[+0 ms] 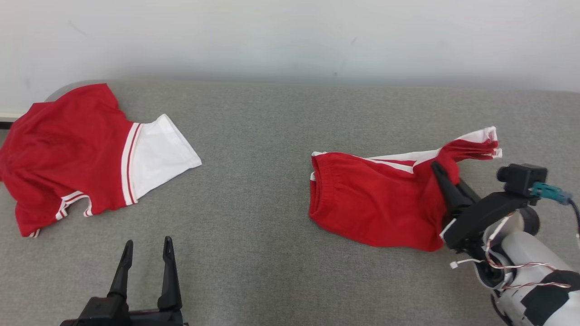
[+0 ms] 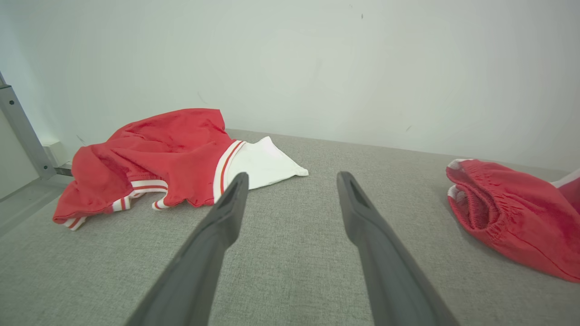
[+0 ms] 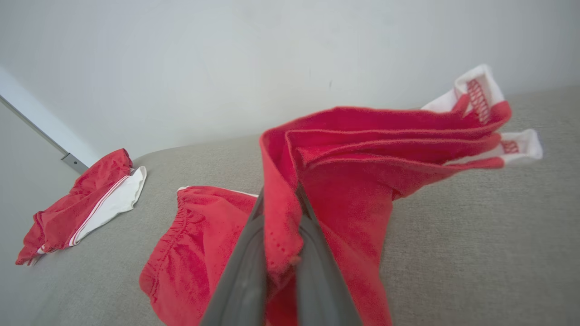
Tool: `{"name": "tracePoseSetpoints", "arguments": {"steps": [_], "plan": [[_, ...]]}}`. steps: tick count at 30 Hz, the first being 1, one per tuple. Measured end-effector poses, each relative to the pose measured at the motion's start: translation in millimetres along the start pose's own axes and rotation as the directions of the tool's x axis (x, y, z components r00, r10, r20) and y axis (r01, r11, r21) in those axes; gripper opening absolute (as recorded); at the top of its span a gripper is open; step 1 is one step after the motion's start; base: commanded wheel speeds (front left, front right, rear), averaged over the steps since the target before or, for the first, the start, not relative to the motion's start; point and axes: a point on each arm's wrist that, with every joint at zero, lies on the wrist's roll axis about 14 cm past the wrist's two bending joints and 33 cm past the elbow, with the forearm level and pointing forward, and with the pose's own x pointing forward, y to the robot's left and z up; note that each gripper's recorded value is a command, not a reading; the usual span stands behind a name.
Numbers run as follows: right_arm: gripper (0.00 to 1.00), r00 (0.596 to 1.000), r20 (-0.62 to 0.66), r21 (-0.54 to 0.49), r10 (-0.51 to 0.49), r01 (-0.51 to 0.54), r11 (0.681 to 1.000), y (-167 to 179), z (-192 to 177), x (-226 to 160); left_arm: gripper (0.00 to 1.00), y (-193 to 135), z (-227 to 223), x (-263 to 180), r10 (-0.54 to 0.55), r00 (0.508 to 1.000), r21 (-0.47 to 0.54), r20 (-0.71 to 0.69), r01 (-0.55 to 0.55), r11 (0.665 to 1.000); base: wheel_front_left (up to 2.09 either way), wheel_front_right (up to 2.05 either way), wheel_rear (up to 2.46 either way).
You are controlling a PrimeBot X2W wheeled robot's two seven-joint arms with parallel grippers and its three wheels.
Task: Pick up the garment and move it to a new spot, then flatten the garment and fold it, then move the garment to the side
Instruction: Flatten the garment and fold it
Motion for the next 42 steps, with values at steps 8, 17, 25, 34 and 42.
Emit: {"name": "tracePoseSetpoints", "arguments": {"steps": [8,17,25,34,42], "plan": [[0.0,0.985,-0.07,0.008,0.155,-0.155,0.988,64,-24,24,1.0,3,4,0,0.013,1.0,-0.018,0.01,-0.012,1.0,0.0,0.0,0.0],[0.0,0.95,-0.175,0.038,0.257,-0.254,0.966,114,-63,43,1.0,10,2,-4,0.046,0.999,-0.024,-0.001,-0.046,0.999,0.0,0.0,0.0],[0.0,0.927,-0.245,0.037,0.283,-0.283,0.959,130,-95,42,1.0,14,-2,-3,0.062,0.998,-0.023,-0.015,-0.063,0.998,0.0,0.0,0.0],[1.0,0.96,-0.105,0.001,0.259,-0.26,0.966,119,-66,36,1.0,9,-1,-1,0.046,0.999,-0.022,-0.01,-0.047,0.999,0.0,0.0,0.0],[1.0,0.984,0.099,-0.041,0.145,-0.142,0.989,68,-16,14,1.0,6,-1,-2,0.025,1.0,-0.021,-0.006,-0.025,0.999,0.0,0.0,0.0]]}}
